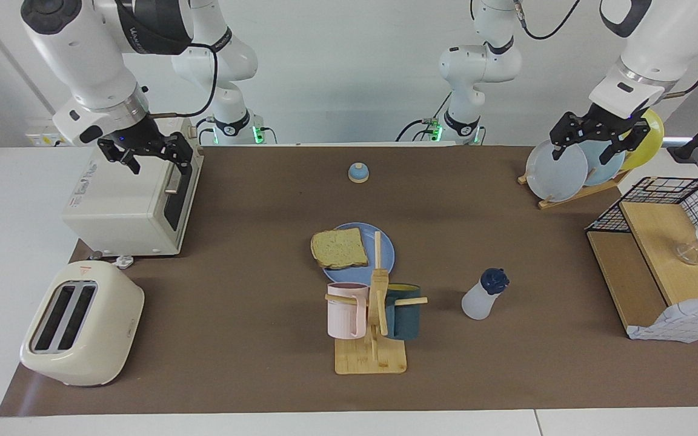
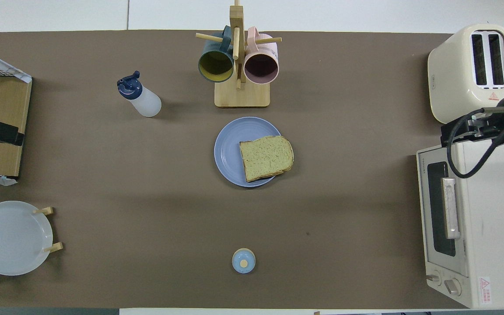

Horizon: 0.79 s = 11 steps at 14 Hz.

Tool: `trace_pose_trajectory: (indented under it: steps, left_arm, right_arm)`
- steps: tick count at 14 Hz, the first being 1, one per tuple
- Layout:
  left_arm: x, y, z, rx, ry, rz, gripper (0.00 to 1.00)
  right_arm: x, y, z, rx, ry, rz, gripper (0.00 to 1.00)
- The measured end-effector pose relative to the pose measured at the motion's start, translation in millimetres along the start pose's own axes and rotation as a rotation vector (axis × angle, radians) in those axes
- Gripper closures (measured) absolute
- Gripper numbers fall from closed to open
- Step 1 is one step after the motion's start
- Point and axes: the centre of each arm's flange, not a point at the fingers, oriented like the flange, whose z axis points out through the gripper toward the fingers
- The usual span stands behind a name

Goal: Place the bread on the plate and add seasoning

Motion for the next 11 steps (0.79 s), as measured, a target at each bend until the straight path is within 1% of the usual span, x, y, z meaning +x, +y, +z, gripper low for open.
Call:
trace_pose_trajectory:
  steps: [2,5,9,11]
  left_arm:
    - [-0.9,-1.2,12.0,-0.003,-0.014,-0.003,0.0]
    - [-4.1,-17.1,25.2,-0.008,-0.028,-0.036,0.0]
    - [-8.3,-18.9,34.9,-0.017,-0.073,-0.062,0.0]
    - [-6.6,-14.1,34.0,-0.014,-0.066,-0.06,0.0]
  right_arm:
    - [0.0,0.0,0.0,0.0,0.0,0.0,0.0]
    - [0.0,0.0,0.0,0.0,0.0,0.0,0.0]
    - [0.0,0.0,0.0,0.0,0.0,0.0,0.0]
    - [0.0,0.0,0.0,0.0,0.0,0.0,0.0]
